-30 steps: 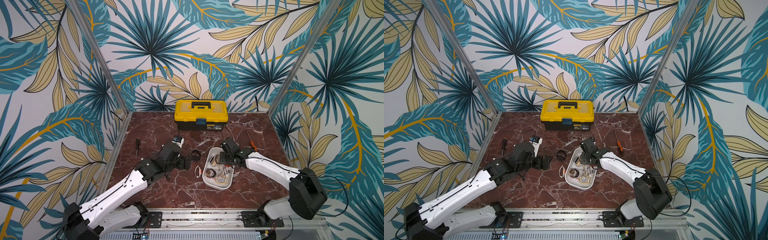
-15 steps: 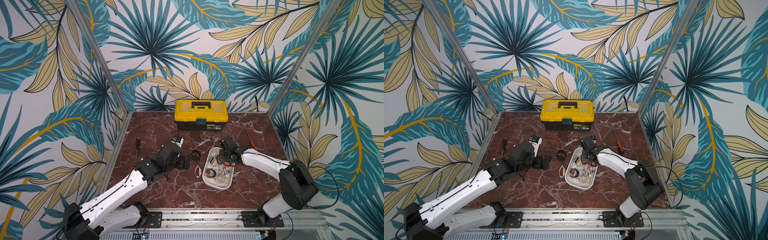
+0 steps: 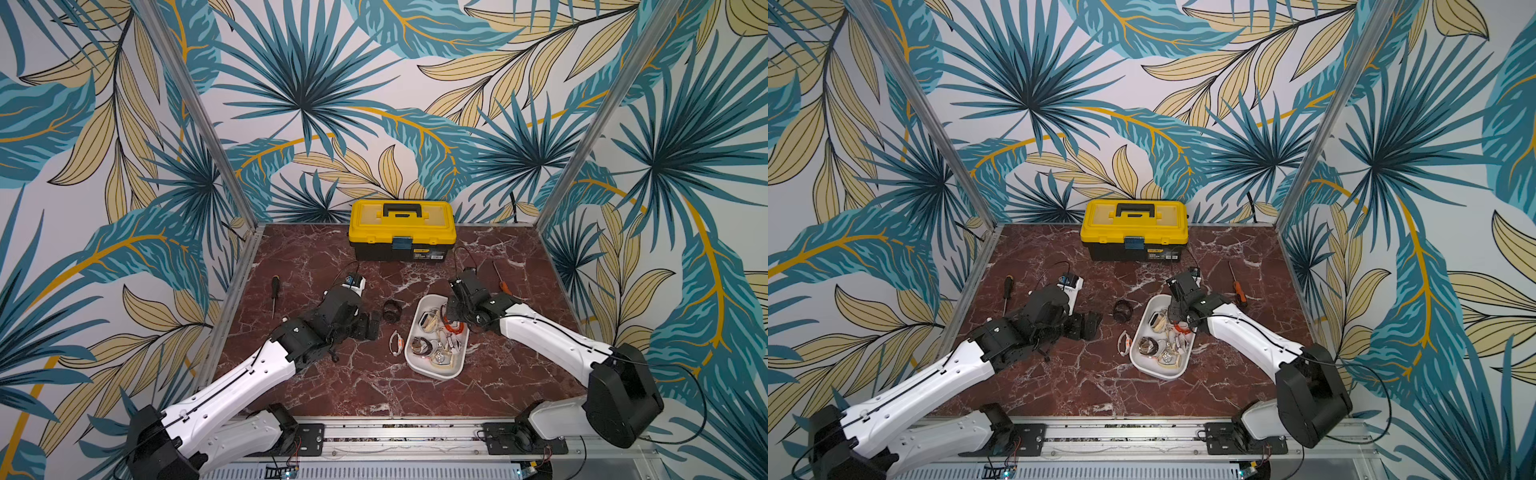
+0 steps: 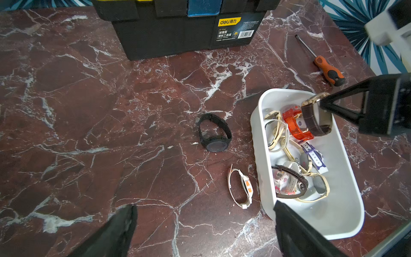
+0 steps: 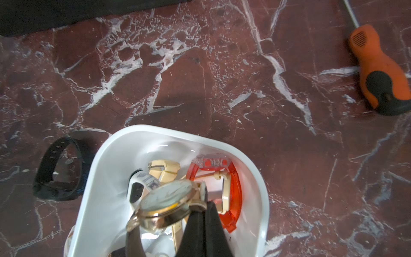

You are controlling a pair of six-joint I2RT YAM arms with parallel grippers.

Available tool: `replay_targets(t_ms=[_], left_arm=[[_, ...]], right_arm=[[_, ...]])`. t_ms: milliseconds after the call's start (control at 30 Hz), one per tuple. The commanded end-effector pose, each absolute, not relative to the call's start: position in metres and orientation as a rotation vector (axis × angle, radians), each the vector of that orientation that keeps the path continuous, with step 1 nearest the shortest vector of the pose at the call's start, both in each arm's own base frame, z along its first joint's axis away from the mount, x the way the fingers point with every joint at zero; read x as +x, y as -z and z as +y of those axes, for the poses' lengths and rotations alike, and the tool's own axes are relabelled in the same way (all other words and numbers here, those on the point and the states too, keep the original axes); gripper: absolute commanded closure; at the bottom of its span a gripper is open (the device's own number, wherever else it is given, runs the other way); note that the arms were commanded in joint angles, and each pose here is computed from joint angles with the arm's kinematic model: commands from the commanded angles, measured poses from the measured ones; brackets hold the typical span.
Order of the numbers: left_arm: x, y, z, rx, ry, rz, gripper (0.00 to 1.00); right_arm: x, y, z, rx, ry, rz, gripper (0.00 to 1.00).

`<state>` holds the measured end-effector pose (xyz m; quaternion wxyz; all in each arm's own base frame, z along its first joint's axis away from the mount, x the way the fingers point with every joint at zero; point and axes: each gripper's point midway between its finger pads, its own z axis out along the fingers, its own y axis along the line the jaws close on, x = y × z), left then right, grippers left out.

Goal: Put the watch into the storage box
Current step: Adjust the watch in the storage box.

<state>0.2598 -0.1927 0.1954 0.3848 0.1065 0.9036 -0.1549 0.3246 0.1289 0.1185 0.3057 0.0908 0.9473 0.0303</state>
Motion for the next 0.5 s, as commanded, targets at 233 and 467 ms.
replay_targets(t_ms=[233,467], left_arm=[[0.257,-0.180,-0.192,0.261,0.412,2.322,0.00],[0.255,-0.174,-0.192,0.256,0.418,2.339,0.00]], right_arm=[[0.294,-0.073,0.111,0.283,-0.007,2.621,1.00],[0.281,-0.068,0.100,0.290,0.045,2.632,1.00]])
